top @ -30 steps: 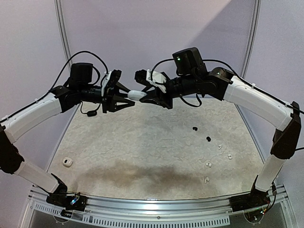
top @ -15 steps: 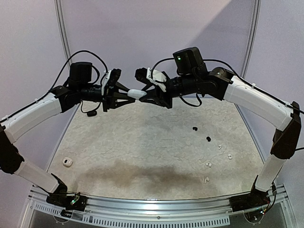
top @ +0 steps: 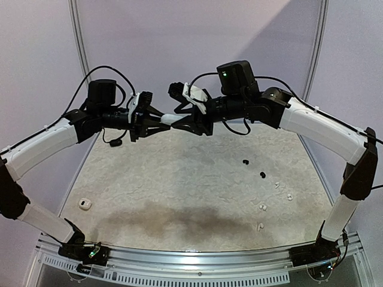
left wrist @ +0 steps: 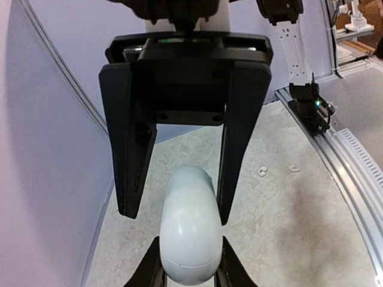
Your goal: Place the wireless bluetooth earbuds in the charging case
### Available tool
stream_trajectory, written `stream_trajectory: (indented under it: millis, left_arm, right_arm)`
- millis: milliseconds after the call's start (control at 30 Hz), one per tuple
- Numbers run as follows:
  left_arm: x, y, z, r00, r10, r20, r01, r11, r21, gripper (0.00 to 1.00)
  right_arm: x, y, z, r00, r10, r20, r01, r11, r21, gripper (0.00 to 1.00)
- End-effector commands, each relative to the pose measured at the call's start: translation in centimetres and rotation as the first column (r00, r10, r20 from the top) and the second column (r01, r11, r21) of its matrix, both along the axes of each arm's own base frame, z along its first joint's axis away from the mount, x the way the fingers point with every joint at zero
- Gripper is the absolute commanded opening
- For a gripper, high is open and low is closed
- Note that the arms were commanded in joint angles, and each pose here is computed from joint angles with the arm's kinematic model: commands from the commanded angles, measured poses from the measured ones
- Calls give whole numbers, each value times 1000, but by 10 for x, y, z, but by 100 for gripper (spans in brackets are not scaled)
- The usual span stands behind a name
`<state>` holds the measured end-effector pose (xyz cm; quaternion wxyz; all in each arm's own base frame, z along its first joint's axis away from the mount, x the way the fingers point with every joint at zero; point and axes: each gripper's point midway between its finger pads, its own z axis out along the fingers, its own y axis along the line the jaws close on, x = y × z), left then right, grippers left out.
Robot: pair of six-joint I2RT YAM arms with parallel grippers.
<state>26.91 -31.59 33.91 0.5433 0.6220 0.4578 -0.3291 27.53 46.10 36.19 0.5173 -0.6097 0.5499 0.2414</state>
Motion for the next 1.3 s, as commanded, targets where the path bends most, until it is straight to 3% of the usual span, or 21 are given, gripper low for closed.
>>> stream_trajectory:
  millis: [0,733,867,1033,1267]
  left_arm:
    - [-13,2,-21,994,-49,97,41,996,77,0]
    - [-19,7,-36,993,-63,97,50,990,132,0]
    - [-18,5,-29,999,-45,13,43,995,90,0]
    - [-20,4,-31,958,-25,-285,32,999,19,0]
    - [-11,3,-28,924,5,-382,-29,998,-59,0]
  right_arm:
    - [10,4,8,999,-45,20,44,998,41,47]
    - [19,-1,-6,997,-82,-13,82,997,9,46]
    - [20,-3,-16,996,-85,-28,85,996,-11,48]
    - [27,-7,-19,990,-92,-102,93,996,8,50]
    - [32,-5,-23,985,-82,-152,84,996,5,53]
